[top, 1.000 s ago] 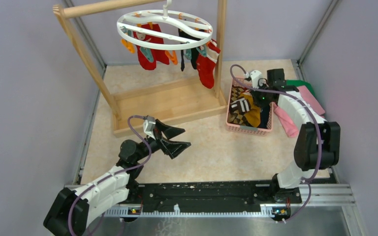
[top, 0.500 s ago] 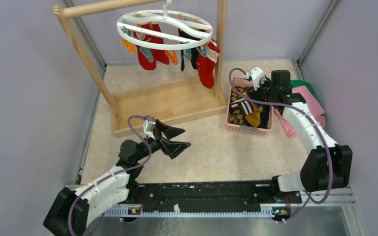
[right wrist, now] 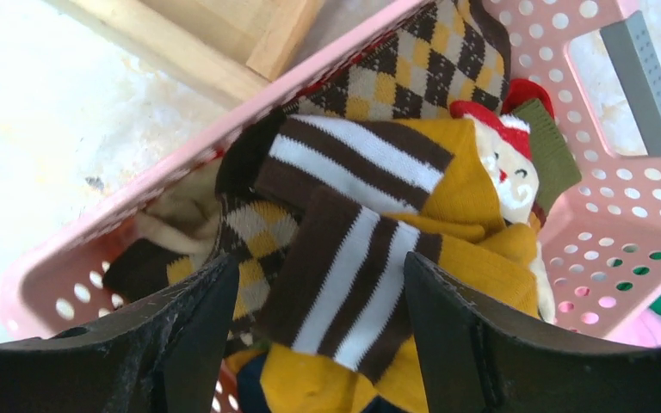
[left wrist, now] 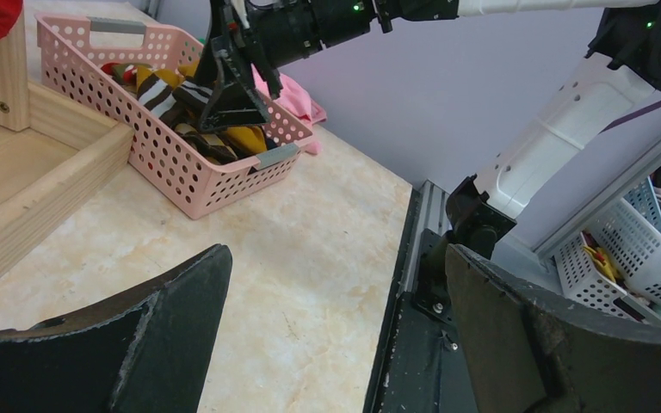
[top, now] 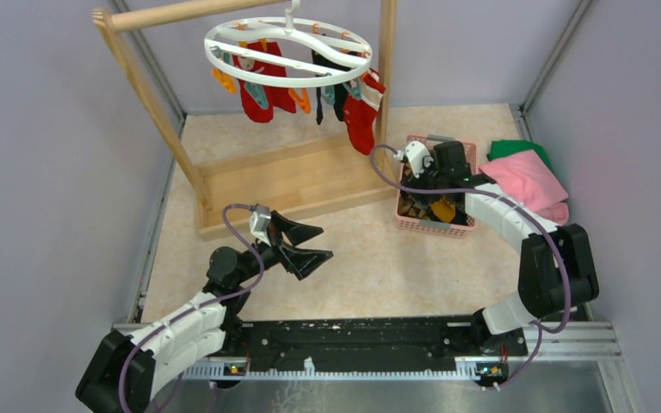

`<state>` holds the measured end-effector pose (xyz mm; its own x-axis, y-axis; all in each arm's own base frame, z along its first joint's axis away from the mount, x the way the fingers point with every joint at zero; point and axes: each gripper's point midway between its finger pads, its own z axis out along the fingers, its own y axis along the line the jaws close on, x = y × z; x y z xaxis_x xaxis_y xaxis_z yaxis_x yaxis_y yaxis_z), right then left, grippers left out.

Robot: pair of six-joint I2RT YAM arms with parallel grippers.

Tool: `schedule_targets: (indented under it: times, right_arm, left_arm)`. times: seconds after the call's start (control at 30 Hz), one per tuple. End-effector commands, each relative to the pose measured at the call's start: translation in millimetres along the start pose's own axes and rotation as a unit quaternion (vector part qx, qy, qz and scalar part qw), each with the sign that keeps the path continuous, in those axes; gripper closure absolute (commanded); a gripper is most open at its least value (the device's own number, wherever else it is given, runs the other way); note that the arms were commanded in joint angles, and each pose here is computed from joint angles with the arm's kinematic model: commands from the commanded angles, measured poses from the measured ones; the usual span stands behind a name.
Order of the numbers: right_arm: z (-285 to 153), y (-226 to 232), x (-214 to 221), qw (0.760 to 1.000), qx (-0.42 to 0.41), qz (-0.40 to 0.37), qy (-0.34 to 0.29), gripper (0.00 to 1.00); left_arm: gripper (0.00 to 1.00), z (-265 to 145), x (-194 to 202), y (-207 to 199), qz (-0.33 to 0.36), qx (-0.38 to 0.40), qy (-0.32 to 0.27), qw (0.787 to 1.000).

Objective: Clip the socks to the hanger
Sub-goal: Pick up the sock from the bin.

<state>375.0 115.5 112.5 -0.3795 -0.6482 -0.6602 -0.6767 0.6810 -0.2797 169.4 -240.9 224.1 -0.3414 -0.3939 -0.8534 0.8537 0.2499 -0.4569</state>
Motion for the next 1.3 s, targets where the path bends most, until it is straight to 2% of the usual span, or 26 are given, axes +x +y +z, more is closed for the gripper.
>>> schedule_targets:
  times: [0.0,0.1,0.27,0.33,0.47,0.57,0.73,0.93,1.27]
  right_arm:
    - [13.4,-14.4,-8.4,0.997,0.071,0.003,0.018,0.31]
    - [15.1,-15.7,-5.1,0.997,0.075,0.006,0.028,0.43]
    - [-2.4,-22.8,-20.7,0.996,0.091,0.01,0.002,0.71]
    - [-10.1,-24.8,-27.9,0.995,0.095,0.012,-0.011,0.76]
    - [-19.1,-31.7,-30.5,0.995,0.089,0.034,-0.022,0.76]
    - [-19.8,-30.1,-28.6,0.996,0.053,0.059,-0.033,0.76]
    - [-12.2,-23.7,-18.1,0.996,0.011,0.081,-0.022,0.68]
    - [-10.2,-27.5,-13.5,0.996,0.013,0.085,-0.012,0.6]
    - [-29.5,-46.7,-19.0,0.994,0.042,0.094,-0.033,0.57]
  left_arm:
    - [0.0,-0.6,-10.7,-9.7,0.018,0.021,-0.024,0.999]
    - [0.0,-2.1,-10.2,-8.7,0.017,0.018,-0.026,0.999]
    - [0.0,-3.4,-9.6,-8.8,0.017,0.016,-0.026,0.999]
    - [0.0,-3.7,-9.1,-9.2,0.016,0.016,-0.025,0.999]
    - [0.0,-3.9,-9.8,-9.7,0.017,0.016,-0.026,0.999]
    - [0.0,-3.9,-9.9,-10.0,0.016,0.017,-0.026,0.999]
    - [0.01,-3.3,-10.2,-10.6,0.014,0.018,-0.025,0.999]
    - [0.01,-3.9,-9.9,-11.0,0.012,0.019,-0.025,0.999]
    - [0.0,-4.4,-9.0,-11.7,0.013,0.02,-0.024,0.999]
